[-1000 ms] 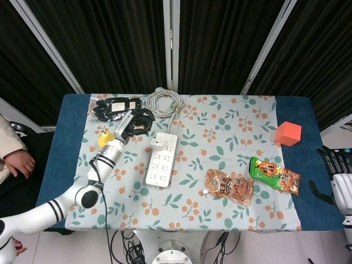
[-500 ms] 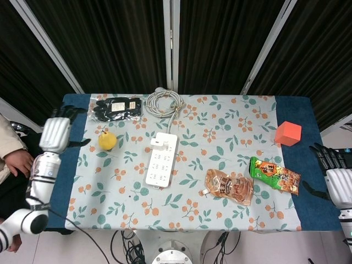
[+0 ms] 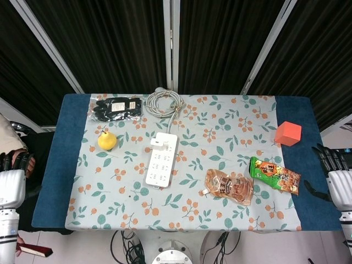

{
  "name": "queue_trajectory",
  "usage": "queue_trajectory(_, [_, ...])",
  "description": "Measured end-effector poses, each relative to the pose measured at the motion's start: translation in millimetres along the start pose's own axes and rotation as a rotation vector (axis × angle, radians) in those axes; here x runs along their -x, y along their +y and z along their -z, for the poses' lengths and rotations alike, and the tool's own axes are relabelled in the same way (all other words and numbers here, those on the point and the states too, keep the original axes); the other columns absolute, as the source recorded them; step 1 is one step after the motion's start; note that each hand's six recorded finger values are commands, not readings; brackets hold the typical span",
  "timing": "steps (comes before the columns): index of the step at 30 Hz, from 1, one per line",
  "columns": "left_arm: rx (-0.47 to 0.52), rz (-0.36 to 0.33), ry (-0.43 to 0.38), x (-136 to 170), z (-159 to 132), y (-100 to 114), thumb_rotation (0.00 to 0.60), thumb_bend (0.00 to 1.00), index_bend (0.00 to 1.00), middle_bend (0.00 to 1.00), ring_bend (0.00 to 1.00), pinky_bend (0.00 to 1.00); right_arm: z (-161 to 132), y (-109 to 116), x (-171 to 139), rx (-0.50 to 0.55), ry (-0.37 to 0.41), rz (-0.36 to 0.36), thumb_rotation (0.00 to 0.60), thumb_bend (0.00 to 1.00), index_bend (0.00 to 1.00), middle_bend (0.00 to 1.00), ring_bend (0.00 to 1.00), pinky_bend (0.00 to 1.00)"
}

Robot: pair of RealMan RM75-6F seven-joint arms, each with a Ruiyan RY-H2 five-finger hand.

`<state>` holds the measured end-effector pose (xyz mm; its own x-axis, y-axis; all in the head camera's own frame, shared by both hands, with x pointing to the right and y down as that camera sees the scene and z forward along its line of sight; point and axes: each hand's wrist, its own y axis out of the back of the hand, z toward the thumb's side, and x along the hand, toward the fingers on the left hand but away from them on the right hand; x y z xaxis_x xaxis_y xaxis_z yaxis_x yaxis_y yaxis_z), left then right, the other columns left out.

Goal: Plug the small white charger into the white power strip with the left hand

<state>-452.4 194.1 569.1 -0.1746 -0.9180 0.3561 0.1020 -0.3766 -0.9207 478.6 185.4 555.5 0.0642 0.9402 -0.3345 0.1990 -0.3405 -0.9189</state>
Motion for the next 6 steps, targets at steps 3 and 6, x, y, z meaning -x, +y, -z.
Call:
queue_trajectory(3, [0.017,-0.014,0.002,14.9,0.6,2.9,0.6,0.04,0.16,0.14,0.03,0.0,-1.5,-0.9,-7.0,-0.003,-0.006,0.007,0.6,0.22,0.0,0.0,0.0,0.0])
queue_trajectory(6, [0.045,-0.037,-0.023,24.3,-3.3,6.9,0.6,0.04,0.16,0.14,0.03,0.0,-2.9,-2.3,-12.6,0.006,-0.015,0.005,0.6,0.22,0.0,0.0,0.0,0.0])
